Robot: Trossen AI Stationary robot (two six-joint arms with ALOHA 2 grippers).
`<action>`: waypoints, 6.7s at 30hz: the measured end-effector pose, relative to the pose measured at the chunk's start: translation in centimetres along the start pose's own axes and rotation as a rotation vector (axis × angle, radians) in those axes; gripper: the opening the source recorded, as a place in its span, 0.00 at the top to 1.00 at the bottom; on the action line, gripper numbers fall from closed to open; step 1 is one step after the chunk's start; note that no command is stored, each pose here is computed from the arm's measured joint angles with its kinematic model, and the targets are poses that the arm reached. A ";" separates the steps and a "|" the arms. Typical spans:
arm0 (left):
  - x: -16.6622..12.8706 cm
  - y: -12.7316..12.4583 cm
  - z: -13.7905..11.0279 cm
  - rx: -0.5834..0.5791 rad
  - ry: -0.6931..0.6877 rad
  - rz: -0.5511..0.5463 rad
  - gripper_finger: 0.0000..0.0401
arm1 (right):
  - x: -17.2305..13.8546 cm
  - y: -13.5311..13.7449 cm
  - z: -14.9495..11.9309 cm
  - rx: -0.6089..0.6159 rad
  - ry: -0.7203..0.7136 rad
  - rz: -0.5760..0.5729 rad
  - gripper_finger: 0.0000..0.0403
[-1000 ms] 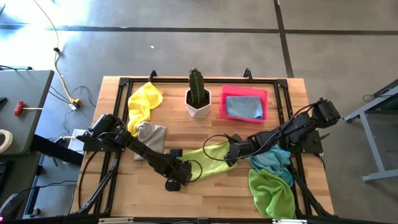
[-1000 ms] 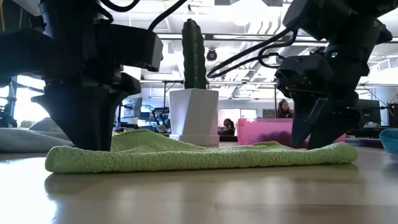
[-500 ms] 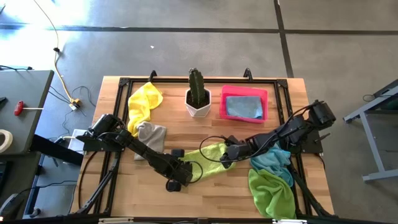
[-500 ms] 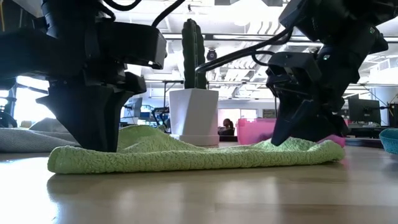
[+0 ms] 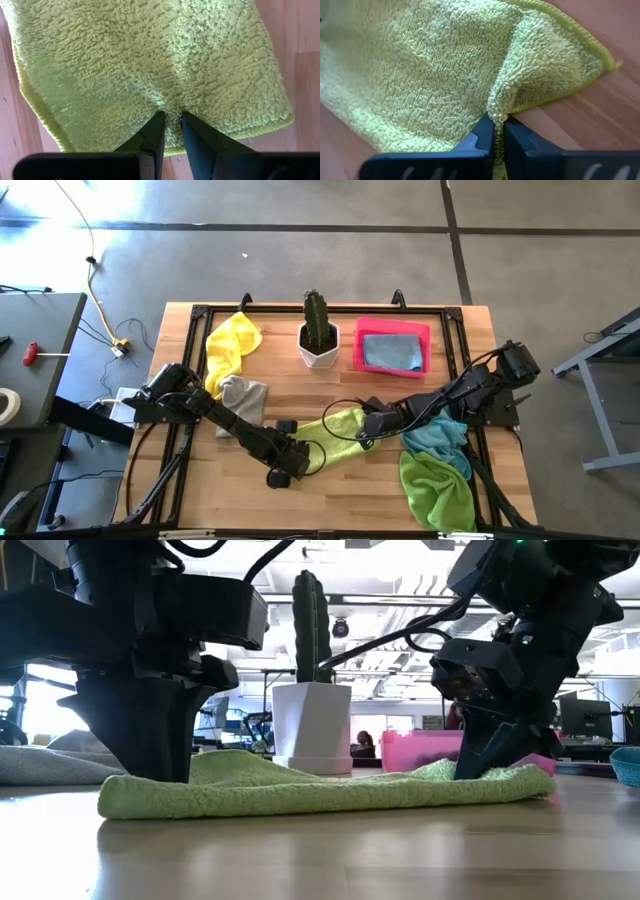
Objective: Fold microfiber towels
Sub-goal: Fold the yellow green towel, then put the yellow green towel into the pink laundry bin
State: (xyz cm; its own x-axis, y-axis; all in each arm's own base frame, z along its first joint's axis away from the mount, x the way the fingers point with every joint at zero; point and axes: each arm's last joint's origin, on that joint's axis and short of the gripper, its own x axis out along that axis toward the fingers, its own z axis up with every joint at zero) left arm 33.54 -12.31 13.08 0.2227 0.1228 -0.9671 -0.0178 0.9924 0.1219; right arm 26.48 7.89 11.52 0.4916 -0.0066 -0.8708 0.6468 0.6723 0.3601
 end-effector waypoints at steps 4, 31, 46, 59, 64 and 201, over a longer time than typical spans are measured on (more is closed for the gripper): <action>-0.6 0.0 0.5 0.006 -0.023 0.001 0.85 | -0.9 -0.3 0.0 -0.002 0.027 -0.013 0.97; -1.9 -2.7 -1.1 0.093 0.032 0.020 0.85 | -9.2 5.8 4.3 -0.024 0.126 -0.337 0.99; -2.2 -2.9 -1.6 0.145 0.020 0.135 0.85 | -5.4 12.7 5.9 -0.154 0.108 -0.241 0.99; -2.2 -3.0 -1.8 0.179 0.026 0.139 0.85 | -3.6 13.9 6.0 -0.303 0.125 -0.216 0.76; -2.2 -3.0 -1.8 0.177 0.025 0.139 0.85 | -4.8 14.8 6.1 -0.341 0.131 -0.197 0.62; -2.5 -4.6 -0.6 0.081 -0.160 0.092 0.85 | -5.5 -0.4 10.8 -0.830 0.235 -0.758 1.00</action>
State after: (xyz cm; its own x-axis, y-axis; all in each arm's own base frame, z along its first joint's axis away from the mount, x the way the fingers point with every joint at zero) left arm 32.47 -17.18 14.82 0.3763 0.2029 -0.9040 0.0321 0.9723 0.2316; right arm 29.78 -0.35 19.79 -0.0371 -0.5387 -0.8417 0.1032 0.8357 -0.5394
